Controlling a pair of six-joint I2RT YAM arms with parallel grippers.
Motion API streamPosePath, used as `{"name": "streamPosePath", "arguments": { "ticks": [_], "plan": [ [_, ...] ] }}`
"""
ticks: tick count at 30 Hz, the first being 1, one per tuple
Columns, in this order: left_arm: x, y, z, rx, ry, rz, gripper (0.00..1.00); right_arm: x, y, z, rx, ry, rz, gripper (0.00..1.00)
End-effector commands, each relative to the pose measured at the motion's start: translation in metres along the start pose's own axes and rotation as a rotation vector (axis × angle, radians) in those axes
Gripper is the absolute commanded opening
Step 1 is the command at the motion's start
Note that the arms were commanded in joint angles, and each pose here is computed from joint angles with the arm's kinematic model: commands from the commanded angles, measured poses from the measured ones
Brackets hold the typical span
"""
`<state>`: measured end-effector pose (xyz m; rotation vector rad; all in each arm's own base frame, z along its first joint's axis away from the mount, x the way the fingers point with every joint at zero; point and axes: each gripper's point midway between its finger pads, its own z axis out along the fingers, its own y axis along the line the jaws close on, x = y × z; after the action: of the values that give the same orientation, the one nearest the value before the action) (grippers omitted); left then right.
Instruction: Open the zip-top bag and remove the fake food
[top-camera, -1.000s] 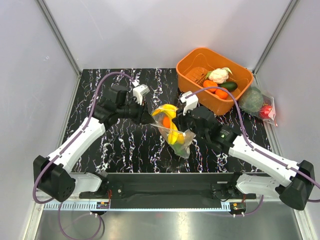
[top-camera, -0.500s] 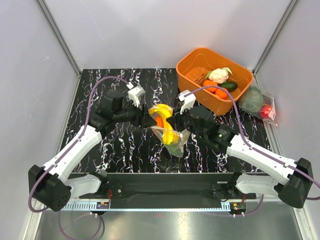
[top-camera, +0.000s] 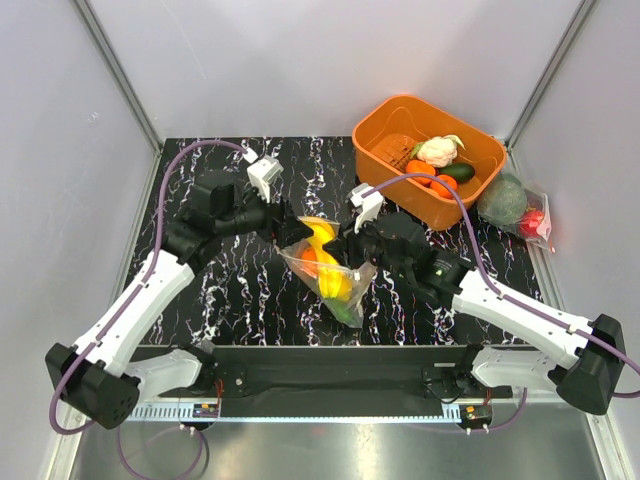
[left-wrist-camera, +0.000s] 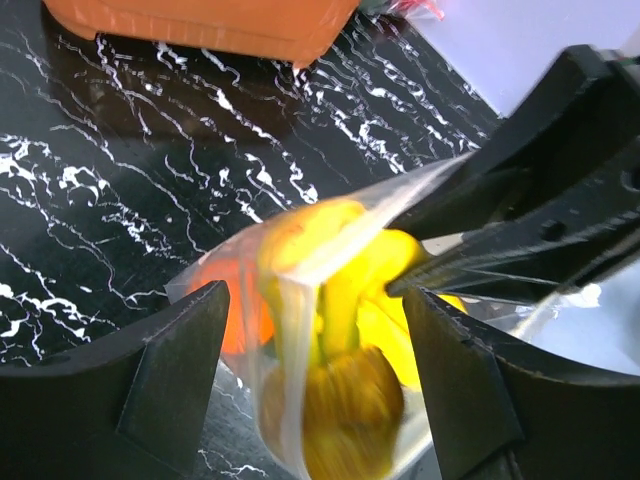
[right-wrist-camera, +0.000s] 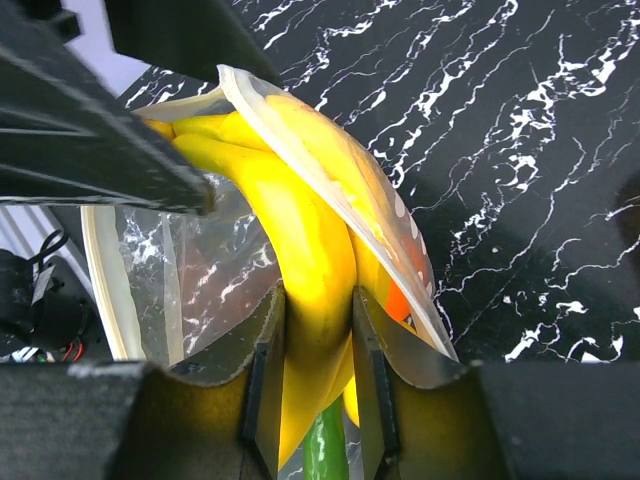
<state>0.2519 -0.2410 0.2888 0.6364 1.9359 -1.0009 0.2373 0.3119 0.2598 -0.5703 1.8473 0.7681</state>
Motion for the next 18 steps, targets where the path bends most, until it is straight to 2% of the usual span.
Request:
{"name": "streamPosePath", "arguments": {
  "ticks": [1, 4, 5, 9, 13, 18],
  "plan": [
    [-0.018, 0.003, 0.002, -0.016, -0.030, 0.054, 0.76, -0.022, 0.016, -0.001, -0.063, -0.079, 0.007, 0.00],
    [-0.016, 0.011, 0.006, -0.039, 0.000, 0.058, 0.74, -0.023, 0.017, -0.004, -0.073, -0.084, 0.002, 0.00],
    [-0.016, 0.013, 0.006, -0.043, 0.002, 0.057, 0.70, -0.023, 0.018, -0.005, -0.079, -0.082, -0.003, 0.00],
    [-0.022, 0.011, 0.004, -0.041, -0.029, 0.066, 0.66, -0.017, 0.016, -0.004, -0.076, -0.066, -0.010, 0.00],
    [-0.025, 0.010, 0.002, -0.038, -0.042, 0.062, 0.54, -0.010, 0.014, -0.004, -0.072, -0.048, -0.012, 0.00],
    [-0.021, 0.009, 0.006, -0.009, -0.028, 0.048, 0.48, -0.007, 0.013, -0.004, -0.069, -0.038, -0.023, 0.00]
  ]
}}
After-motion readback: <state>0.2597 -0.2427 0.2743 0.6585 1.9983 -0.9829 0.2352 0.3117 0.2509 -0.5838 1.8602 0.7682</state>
